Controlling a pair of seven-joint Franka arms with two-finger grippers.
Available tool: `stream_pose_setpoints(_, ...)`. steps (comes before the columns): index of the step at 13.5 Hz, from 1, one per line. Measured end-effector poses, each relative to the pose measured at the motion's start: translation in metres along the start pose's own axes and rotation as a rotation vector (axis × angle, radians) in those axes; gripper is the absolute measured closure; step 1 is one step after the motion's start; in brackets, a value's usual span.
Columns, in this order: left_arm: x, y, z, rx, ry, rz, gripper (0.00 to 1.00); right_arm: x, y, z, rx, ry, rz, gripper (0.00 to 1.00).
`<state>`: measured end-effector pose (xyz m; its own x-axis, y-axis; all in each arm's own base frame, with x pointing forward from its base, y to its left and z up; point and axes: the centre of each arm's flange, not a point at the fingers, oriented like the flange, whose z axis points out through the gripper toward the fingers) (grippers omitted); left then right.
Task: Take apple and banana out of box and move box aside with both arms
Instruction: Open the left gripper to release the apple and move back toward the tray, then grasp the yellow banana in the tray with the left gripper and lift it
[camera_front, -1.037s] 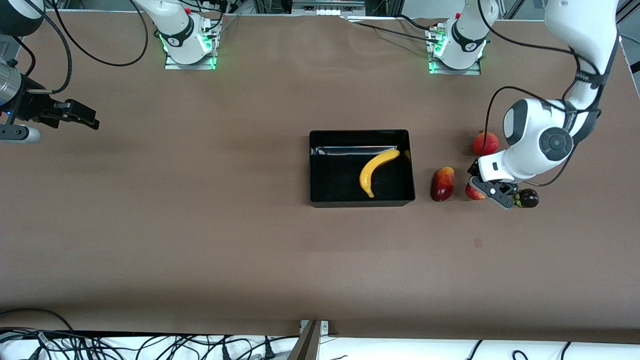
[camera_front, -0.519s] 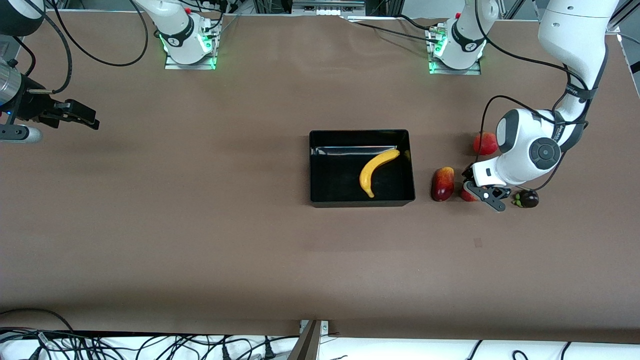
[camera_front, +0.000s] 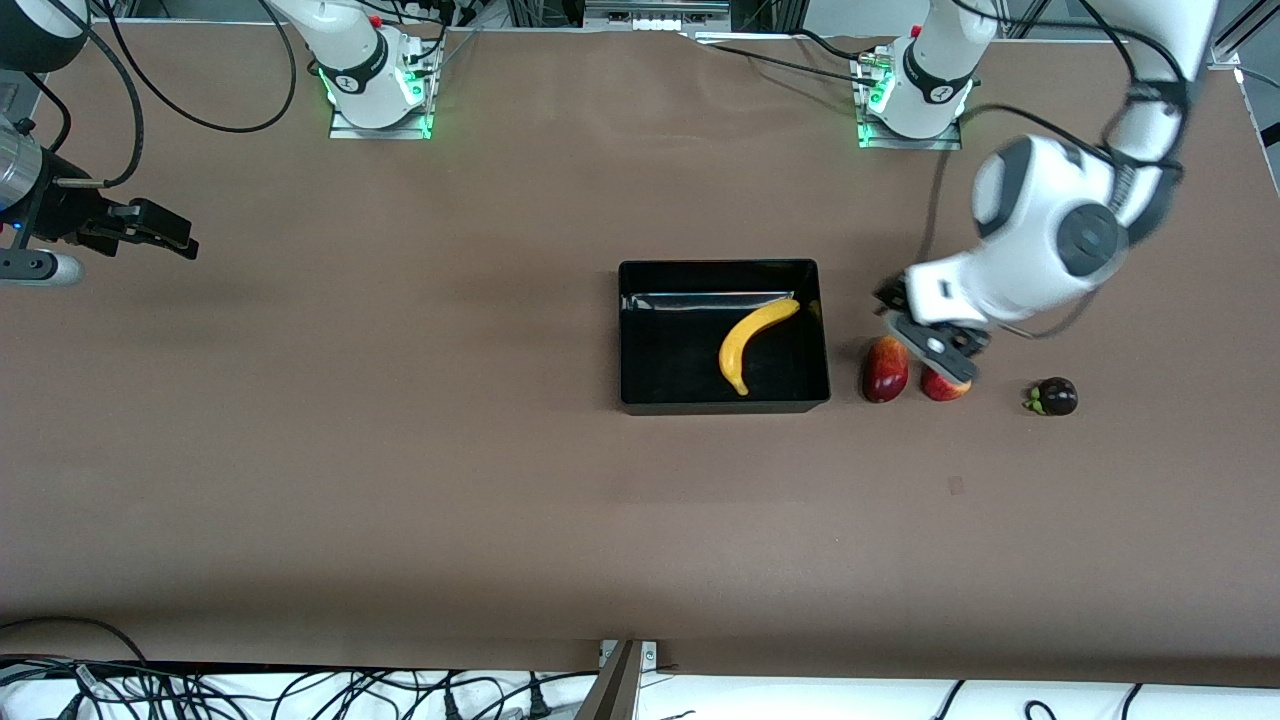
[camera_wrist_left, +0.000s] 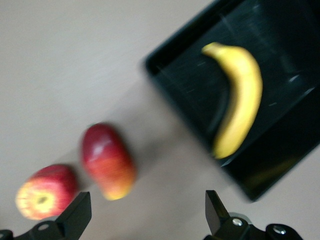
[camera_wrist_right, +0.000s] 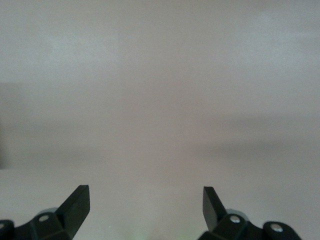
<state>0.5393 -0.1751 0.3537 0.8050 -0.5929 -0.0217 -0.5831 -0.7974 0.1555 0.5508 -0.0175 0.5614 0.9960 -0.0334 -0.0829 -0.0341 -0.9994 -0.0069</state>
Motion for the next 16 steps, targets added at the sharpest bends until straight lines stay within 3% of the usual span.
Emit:
stream_pose_setpoints(5,0.037,0.127,0.041,-0.01,0.016,-0.059,0.0,0.0,0.0,0.0,0.0,0.0,0.0,0.0)
stream_pose_setpoints(9,0.05,0.129,0.1,0.042,0.036,0.014,0.0,0.0,0.0,0.0,0.0,0.0,0.0,0.0)
stream_pose_setpoints(16,0.041,0.122,0.168,0.023,0.047,0.009,0.0,0.0,0.0,0.0,0.0,0.0,0.0,0.0)
